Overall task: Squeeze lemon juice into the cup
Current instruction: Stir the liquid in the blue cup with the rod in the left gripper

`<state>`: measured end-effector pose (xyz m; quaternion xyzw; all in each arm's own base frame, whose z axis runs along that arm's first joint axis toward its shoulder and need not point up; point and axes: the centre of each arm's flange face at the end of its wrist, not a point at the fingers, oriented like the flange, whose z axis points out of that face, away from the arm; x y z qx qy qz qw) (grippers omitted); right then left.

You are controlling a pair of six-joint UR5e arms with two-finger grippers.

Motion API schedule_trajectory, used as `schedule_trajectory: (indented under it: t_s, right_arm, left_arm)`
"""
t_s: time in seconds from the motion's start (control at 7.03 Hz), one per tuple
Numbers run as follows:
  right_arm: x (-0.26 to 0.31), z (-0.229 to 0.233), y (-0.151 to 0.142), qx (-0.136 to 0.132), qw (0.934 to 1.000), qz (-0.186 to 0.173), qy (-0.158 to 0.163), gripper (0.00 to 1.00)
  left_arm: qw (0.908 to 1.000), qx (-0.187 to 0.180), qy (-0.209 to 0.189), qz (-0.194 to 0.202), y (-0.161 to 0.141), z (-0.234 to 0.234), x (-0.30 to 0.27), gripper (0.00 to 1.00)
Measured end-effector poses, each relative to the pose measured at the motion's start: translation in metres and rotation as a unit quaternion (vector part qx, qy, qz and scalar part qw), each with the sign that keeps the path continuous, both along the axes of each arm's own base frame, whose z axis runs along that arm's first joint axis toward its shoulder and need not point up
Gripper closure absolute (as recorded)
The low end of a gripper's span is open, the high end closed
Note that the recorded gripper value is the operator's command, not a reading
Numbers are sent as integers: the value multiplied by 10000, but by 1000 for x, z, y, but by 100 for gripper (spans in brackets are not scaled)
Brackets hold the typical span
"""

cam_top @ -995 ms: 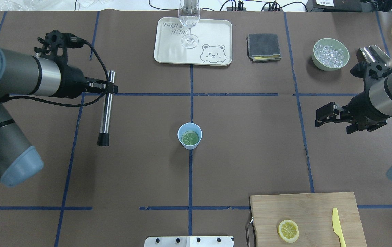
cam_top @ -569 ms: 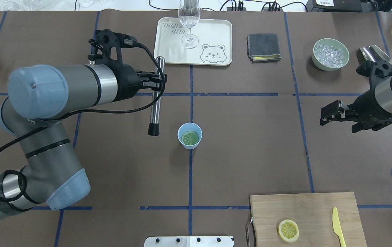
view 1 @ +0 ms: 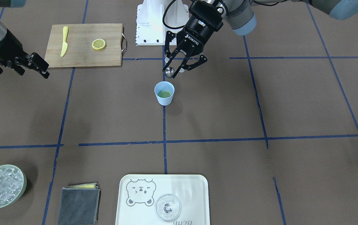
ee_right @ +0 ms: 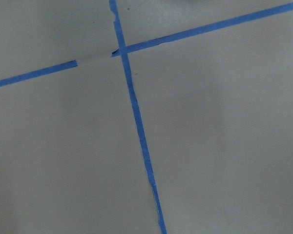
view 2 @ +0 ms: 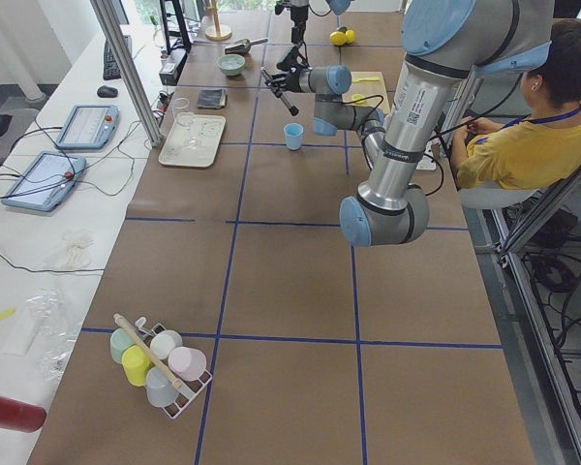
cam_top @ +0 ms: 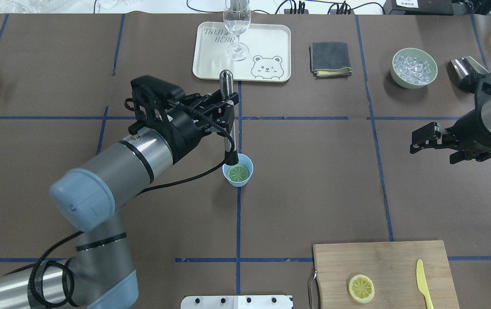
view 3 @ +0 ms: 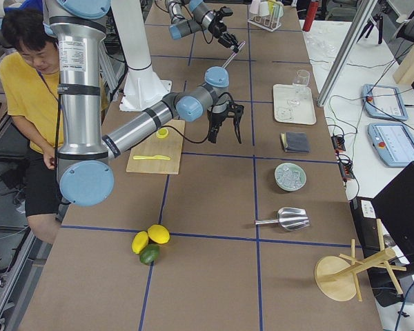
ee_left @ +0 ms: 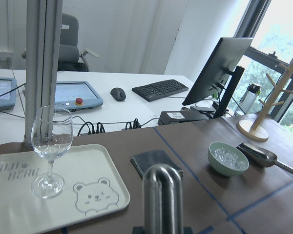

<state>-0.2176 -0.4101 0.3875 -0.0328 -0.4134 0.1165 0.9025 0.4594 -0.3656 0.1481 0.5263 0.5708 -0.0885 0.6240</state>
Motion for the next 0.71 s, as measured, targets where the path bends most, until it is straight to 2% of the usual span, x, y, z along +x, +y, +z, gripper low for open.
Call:
schedule_trajectory:
  t_s: [0.14,0.28,0.57,0.71]
  right_arm:
    - [1,1,0,-9,10000,9,6,0]
    - [2,1,0,-14,10000,15,9,0]
    - [2,1,0,-13,10000,17,11,0]
    - [2,1,0,-7,10000,18,5,0]
  left_arm:
    - [9991,-43,317,-278,18,8,11,100]
    - [9976,-59,438,-525,27,9,14,100]
    - [9938,126,265,-1070,28,-2,12,100]
    - [9928,172,171,-1170,26,-8,22,100]
